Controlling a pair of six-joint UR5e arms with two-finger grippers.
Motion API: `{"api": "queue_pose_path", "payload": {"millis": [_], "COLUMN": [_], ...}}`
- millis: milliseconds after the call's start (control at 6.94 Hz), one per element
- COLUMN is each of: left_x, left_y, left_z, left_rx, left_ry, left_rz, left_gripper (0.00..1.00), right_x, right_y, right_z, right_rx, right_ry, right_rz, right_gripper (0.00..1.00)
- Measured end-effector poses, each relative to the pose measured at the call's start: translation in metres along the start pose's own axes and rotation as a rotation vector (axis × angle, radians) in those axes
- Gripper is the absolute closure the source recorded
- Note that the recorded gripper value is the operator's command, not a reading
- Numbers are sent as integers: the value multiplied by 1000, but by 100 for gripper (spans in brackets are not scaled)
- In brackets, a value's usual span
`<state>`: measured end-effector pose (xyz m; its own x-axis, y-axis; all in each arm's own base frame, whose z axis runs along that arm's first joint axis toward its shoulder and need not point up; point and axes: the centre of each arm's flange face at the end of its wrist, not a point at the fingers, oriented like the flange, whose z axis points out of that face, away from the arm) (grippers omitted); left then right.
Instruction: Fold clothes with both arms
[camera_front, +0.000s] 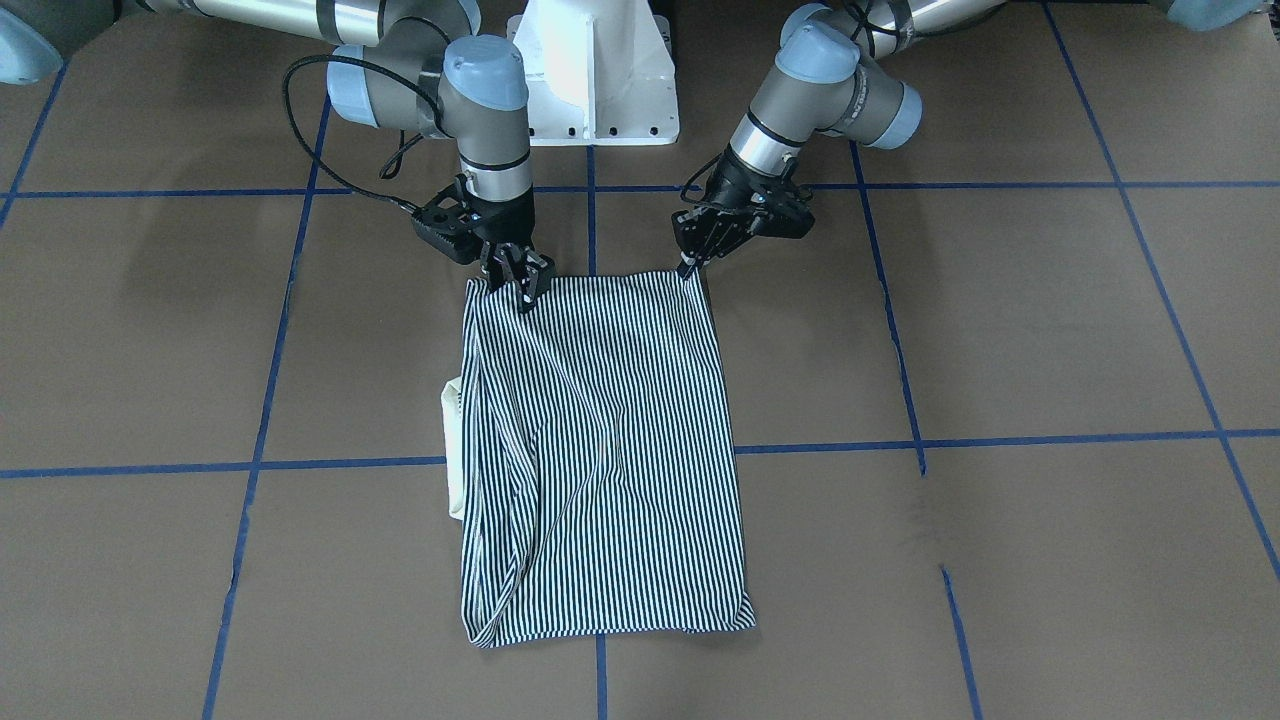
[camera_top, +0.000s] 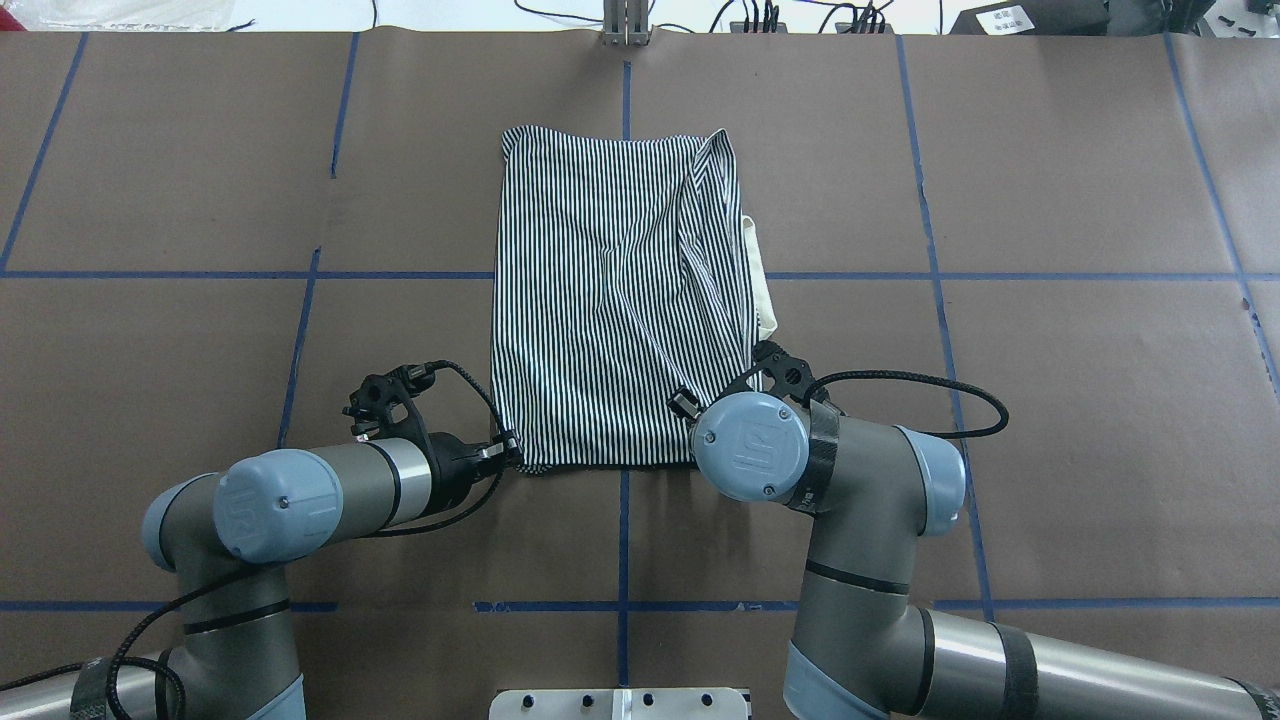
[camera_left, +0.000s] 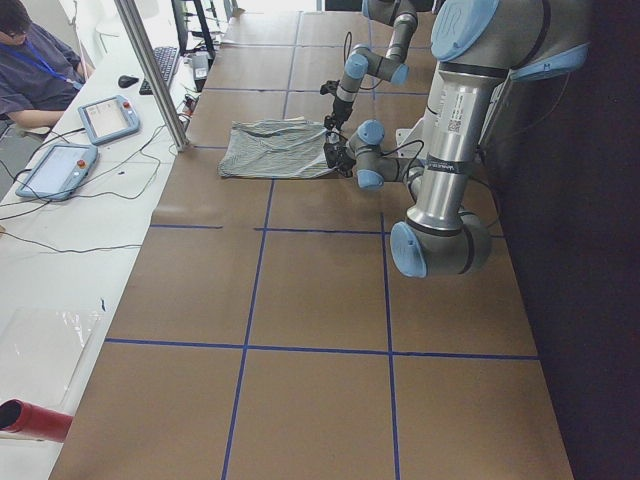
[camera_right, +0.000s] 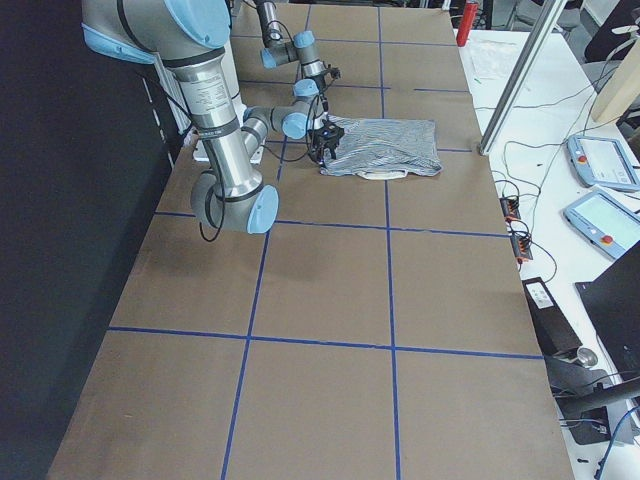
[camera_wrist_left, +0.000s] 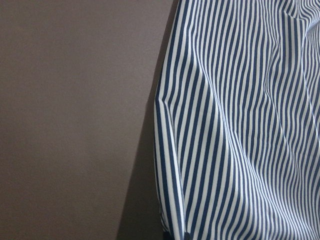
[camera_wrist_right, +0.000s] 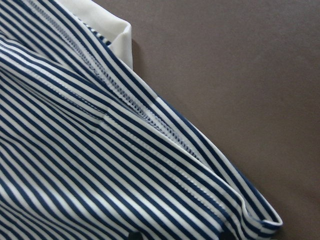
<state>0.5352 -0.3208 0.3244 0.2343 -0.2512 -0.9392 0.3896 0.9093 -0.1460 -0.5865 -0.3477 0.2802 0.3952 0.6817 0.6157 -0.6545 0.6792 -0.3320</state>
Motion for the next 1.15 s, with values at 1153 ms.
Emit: {"api": "queue_pose_path", "payload": {"millis": [1153], "left_x": [24], "left_y": [1], "left_z": [-33], "left_rx": [-31], "left_ry": [39], "left_rz": [4], "left_gripper": [100], "right_x": [-7], "right_y": [3], "right_z": [-27], "right_rx": [-2], "right_ry": [-56], "right_rz": [53], "right_gripper": [100]}}
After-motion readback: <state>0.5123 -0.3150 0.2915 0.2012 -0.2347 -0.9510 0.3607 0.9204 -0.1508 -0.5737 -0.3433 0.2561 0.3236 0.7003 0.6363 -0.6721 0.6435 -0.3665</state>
